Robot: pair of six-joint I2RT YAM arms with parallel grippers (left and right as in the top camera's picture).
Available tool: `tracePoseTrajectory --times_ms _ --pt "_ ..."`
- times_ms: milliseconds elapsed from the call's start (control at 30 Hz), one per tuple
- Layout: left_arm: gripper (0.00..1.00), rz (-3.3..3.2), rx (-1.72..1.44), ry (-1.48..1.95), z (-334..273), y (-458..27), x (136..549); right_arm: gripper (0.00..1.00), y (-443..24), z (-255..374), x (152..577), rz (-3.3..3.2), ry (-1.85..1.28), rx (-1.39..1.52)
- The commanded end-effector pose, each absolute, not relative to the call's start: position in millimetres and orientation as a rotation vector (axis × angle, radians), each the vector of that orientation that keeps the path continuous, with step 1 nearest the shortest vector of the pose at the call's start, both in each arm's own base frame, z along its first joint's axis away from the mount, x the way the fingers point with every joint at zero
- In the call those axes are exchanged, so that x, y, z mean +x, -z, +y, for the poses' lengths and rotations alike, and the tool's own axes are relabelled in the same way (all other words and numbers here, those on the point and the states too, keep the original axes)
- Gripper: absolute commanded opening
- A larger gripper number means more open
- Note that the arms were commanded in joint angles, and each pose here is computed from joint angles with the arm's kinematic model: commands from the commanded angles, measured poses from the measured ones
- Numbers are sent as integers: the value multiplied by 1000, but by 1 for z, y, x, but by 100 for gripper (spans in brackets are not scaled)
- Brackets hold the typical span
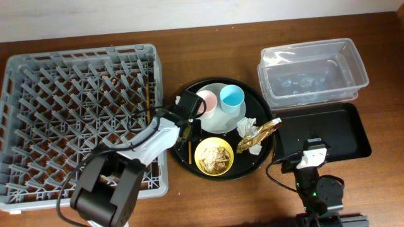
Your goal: Sort waste into correct bins and load items into the dishwasher rack
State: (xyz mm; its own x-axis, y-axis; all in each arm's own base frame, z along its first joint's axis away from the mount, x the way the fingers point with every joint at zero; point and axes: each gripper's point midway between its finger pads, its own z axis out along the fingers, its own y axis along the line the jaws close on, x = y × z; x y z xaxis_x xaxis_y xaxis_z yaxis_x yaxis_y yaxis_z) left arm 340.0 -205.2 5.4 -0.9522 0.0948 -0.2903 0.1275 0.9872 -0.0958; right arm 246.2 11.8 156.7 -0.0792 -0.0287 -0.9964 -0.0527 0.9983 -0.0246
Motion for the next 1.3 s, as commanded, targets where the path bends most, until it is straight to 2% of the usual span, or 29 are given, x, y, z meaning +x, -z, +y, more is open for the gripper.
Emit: tracePoseTrajectory --times_ms 0,67,167,333,500,733,900,1267 --pt "11 2878 160 124 -201 11 335 99 -154 12 246 1655 -27 -58" --pt "1 2881 160 123 -201 11 335 99 -154 12 246 1655 -26 -58" --pt "1 2868 159 133 -204 5 339 99 -154 12 246 1655 -27 -58" --pt "1 2711 135 209 -217 -81 369 99 -154 12 246 1655 -27 -58" --pt "1 2583 58 33 -182 -145 375 98 -154 12 246 1655 -27 -58" --pt "1 2669 -90 -47 -119 -140 376 99 -154 12 246 1655 -27 -58" --pt "1 2734 -36 -23 -89 -134 376 99 -154 12 246 1655 -27 -58" --pt "1 2796 -14 -9 -90 -101 375 99 -154 12 246 1655 -27 -58"
